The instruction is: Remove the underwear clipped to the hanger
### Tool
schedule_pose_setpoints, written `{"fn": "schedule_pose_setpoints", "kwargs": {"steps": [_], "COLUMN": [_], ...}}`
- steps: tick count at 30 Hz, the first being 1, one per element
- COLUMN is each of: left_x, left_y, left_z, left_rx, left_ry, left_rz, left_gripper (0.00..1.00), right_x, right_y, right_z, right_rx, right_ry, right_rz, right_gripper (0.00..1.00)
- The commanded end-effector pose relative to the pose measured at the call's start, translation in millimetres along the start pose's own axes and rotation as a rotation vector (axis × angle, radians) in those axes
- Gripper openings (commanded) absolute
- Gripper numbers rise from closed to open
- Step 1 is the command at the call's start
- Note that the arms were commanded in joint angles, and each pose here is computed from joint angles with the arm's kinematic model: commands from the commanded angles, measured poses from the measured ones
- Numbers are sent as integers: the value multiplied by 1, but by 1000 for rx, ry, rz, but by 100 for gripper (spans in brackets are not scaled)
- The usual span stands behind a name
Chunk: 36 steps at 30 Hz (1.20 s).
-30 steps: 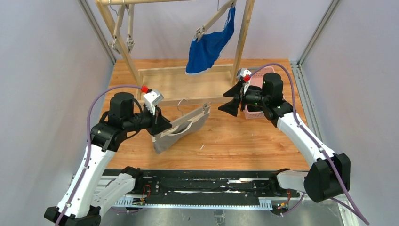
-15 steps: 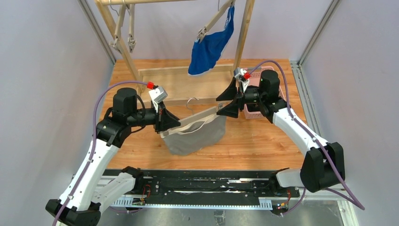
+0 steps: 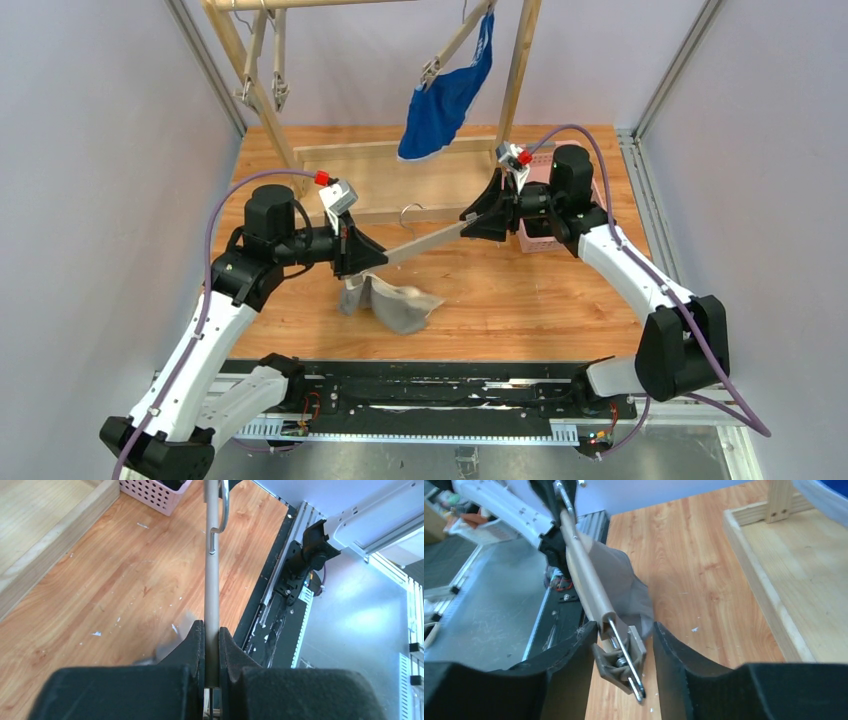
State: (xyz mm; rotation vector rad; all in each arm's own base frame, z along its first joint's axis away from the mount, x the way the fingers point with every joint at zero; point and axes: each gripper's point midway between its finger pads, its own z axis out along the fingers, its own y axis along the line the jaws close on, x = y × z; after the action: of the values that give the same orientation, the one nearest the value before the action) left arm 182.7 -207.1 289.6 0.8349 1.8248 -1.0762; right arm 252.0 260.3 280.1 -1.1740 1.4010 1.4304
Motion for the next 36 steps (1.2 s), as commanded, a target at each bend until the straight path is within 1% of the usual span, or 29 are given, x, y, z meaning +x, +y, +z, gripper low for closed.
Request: {"fn": "schedule_pose_setpoints", "kwargs": {"steps": [1, 3, 4, 8, 13, 15, 17, 21, 25, 29, 34, 36], "left_x": [-27, -32, -36, -52, -75, -82, -89, -97, -94, -91, -94, -96], "left_y": [-7, -7, -7, -12, -18, -18, -16, -14, -9, -5, -1, 1], "left_z": [2, 3, 3, 3, 0, 0, 0, 8, 22, 31, 33, 34], "left_rx": [27, 27, 29, 46, 55, 48, 38, 60, 65, 59, 44, 41], "left_ry": [-81, -87, -95, -141, -219, -250, -279, -333, -332, -350, -400, -413], "left_rz": [61, 68, 74, 102, 138, 146, 149, 140, 130, 119, 105, 96], "left_gripper": [0, 0, 0, 0, 0, 0, 0, 0, 0, 0, 0, 0], "right_x": [-21, -30, -35, -51, -59, -59, -54, -44, -50, -67, -87, -90], "right_y": [-11, -10, -11, -20, -28, -27, -29, -23, -12, 0, 14, 11], "right_z": [-4, -8, -10, -27, -59, -70, -79, -75, -63, -56, -45, -41], "right_rx": [116, 171, 207, 417, 690, 764, 823, 776, 642, 514, 332, 289], "right_ry": [-16, -30, -38, -91, -229, -293, -362, -469, -572, -669, -744, -748], "right_rz": [-75, -112, -126, -166, -175, -141, -81, -9, 29, 4, -18, 10], "right_gripper": [56, 62, 63, 71, 73, 74, 70, 61, 61, 62, 62, 63]}}
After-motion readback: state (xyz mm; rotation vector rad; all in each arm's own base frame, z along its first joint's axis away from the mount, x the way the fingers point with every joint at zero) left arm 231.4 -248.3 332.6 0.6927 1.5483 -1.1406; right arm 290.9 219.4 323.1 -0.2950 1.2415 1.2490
